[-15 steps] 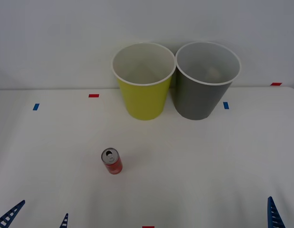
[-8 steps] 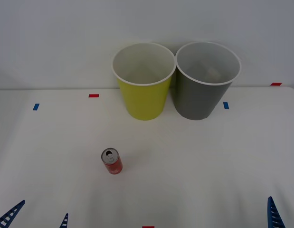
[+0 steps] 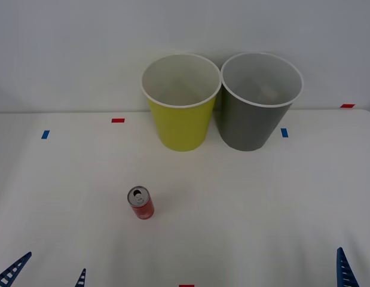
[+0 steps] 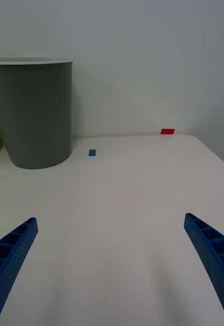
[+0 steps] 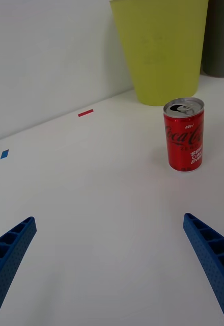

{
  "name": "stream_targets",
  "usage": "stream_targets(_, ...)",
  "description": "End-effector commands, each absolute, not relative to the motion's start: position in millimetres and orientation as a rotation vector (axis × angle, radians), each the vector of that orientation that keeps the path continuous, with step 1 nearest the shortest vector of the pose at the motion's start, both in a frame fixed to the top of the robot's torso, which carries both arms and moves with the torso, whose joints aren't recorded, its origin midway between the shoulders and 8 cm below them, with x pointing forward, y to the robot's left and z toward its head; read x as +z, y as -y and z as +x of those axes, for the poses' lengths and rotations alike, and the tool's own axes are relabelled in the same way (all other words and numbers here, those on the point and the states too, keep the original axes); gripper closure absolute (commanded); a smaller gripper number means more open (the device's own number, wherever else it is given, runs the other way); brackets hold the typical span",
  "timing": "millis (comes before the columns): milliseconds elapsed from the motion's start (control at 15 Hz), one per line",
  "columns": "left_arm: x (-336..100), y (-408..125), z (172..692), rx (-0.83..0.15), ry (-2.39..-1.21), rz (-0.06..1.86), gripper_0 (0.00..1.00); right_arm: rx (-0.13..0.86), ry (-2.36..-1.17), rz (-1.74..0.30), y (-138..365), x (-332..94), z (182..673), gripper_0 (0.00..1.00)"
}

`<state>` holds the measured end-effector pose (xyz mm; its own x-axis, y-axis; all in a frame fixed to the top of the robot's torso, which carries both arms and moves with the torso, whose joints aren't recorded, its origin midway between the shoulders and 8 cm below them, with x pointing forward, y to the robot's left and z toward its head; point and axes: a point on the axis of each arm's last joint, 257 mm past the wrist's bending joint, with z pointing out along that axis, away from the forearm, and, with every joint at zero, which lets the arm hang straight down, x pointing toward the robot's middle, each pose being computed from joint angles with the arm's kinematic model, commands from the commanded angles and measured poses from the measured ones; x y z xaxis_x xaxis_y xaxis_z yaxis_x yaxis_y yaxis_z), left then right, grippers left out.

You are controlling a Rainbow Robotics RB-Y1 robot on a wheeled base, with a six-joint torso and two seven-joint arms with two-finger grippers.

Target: Put cans in the gray bin and PET bottles in the light green bin.

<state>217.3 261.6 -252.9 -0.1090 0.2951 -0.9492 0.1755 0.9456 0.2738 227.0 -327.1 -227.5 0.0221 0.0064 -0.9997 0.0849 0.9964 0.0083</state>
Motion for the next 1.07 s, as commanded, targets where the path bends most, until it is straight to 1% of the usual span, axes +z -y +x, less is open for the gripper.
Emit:
stream_targets(67, -252.9, -261.6, 217.3, 0.105, -1.689, 0.360, 0.00, -0.061, -1.548, 0.072, 327.1, -227.5, 227.0, 0.00)
stream_targets(1067, -252.9, -261.6, 217.3, 0.105, -1.689, 0.360, 0.00, -0.061, -1.548, 0.072, 327.1, -227.5, 227.0, 0.00)
